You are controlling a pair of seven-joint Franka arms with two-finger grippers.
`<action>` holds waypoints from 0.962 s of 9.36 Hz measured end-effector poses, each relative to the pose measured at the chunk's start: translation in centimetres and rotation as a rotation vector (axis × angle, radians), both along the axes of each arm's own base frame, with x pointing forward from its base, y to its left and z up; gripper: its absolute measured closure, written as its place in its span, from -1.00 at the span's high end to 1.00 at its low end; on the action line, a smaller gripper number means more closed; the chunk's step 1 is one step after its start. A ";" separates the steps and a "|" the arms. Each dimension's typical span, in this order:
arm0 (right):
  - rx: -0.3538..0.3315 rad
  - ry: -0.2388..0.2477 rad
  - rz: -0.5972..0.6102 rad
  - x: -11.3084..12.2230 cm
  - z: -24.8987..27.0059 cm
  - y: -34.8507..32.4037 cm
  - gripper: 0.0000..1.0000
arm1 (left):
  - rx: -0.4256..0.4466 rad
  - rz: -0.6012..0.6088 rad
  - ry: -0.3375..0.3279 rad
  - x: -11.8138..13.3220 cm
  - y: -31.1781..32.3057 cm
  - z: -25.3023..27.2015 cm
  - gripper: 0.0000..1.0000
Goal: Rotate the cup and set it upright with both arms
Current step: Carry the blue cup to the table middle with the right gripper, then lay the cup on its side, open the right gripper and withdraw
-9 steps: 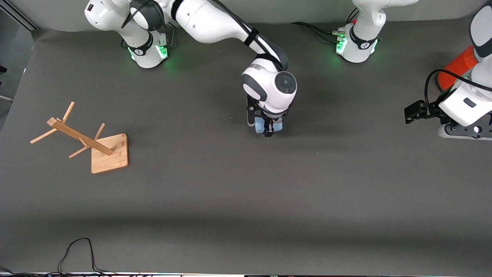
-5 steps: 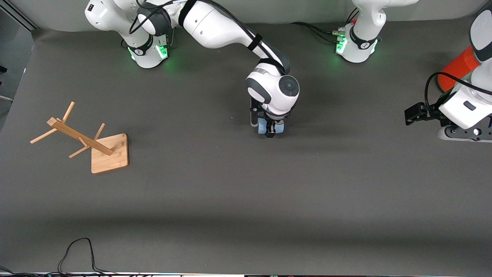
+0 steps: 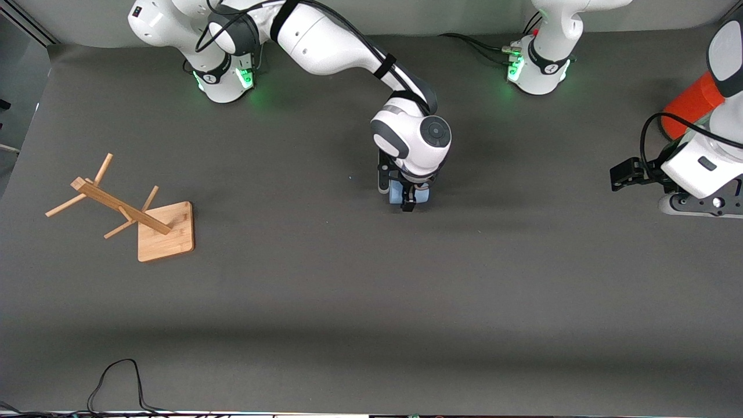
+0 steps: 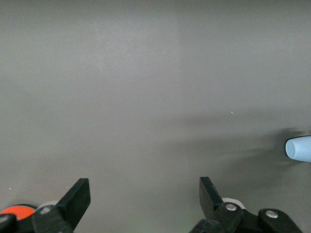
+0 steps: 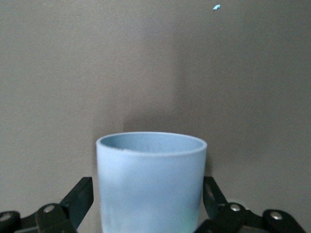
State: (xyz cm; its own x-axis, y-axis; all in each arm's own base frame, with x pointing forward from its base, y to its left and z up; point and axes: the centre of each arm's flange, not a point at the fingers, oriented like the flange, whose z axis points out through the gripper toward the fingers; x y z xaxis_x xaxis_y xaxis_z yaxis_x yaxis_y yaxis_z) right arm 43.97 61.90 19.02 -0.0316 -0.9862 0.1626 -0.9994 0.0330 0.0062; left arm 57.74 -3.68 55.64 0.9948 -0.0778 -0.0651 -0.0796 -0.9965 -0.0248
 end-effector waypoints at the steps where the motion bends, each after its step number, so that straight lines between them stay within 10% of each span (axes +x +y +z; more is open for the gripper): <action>1: 0.006 -0.004 -0.002 0.2 1.3 0.1 1.00 | -0.001 -0.004 0.000 0.2 -0.3 -0.3 1.00; 5: -0.028 0.111 0.028 -0.3 12.4 -1.6 1.00 | -0.036 -0.005 0.012 0.6 -1.0 -1.3 1.00; 9: 0.025 0.302 0.281 6.2 26.7 -14.2 1.00 | -0.057 -0.031 0.019 1.6 -3.0 -3.4 1.00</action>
